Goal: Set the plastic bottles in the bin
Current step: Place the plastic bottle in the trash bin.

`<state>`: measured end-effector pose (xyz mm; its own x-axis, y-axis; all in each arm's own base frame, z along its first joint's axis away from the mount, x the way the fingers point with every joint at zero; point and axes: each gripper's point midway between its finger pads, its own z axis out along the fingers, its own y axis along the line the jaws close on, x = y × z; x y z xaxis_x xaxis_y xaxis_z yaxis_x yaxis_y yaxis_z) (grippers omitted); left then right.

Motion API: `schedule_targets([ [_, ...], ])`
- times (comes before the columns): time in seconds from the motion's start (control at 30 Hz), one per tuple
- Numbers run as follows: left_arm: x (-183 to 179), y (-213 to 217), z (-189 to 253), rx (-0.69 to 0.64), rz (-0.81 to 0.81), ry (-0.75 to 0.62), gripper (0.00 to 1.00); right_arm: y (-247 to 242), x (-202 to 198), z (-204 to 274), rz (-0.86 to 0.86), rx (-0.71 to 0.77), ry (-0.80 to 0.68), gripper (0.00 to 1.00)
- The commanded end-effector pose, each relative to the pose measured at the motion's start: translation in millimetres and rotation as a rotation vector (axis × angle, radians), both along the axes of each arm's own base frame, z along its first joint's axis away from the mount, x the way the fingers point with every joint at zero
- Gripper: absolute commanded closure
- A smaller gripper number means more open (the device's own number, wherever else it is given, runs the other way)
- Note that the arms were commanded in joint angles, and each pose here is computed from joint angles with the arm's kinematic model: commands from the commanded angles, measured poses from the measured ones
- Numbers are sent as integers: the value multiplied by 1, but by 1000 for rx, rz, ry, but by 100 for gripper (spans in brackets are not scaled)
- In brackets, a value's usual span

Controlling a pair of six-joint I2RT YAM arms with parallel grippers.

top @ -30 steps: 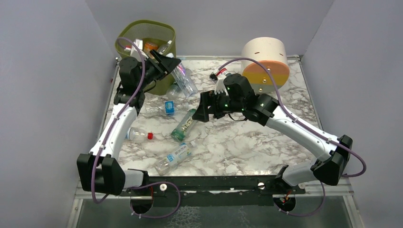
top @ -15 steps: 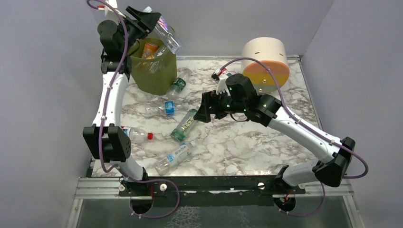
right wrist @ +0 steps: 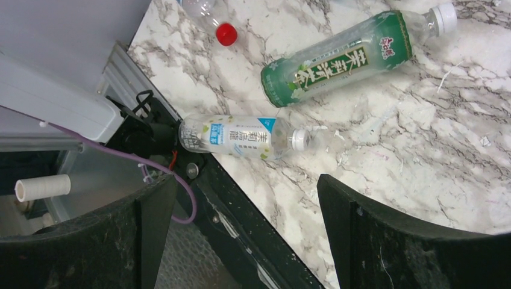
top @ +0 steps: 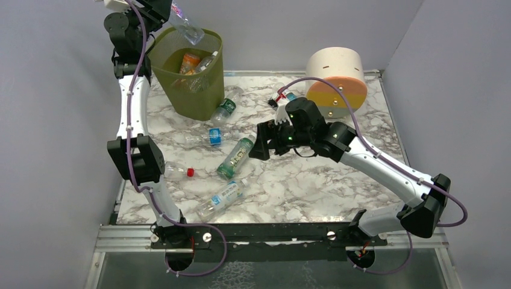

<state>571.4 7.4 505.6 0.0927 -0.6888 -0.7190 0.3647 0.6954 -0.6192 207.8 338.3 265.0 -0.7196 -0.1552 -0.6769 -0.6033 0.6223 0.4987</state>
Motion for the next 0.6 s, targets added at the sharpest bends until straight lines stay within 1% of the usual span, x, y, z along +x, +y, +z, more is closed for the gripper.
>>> schedule_targets([
  [0.0, -4, 31, 14, 148, 140, -50, 60, -5, -12, -1, 41, 4, 1, 10],
  [0.1, -3, 45, 3, 197, 179, -25, 60, -6, -14, -4, 47, 3, 5, 10],
  [0.2, -3, 48, -10, 256, 193, 2, 60, -5, -14, -8, 52, -1, 7, 10],
  [0.43, 2, 63, -32, 366, 272, 55, 56, -1, -11, -11, 71, -14, 5, 10],
  [0.47, 3, 63, -36, 372, 273, 66, 53, -2, -11, -12, 72, -18, 4, 10],
  [0.53, 3, 64, -40, 383, 276, 82, 39, -2, -11, -12, 72, -21, 0, 10],
  [0.57, 3, 65, -41, 383, 278, 90, 24, -2, -11, -12, 71, -22, 2, 10],
])
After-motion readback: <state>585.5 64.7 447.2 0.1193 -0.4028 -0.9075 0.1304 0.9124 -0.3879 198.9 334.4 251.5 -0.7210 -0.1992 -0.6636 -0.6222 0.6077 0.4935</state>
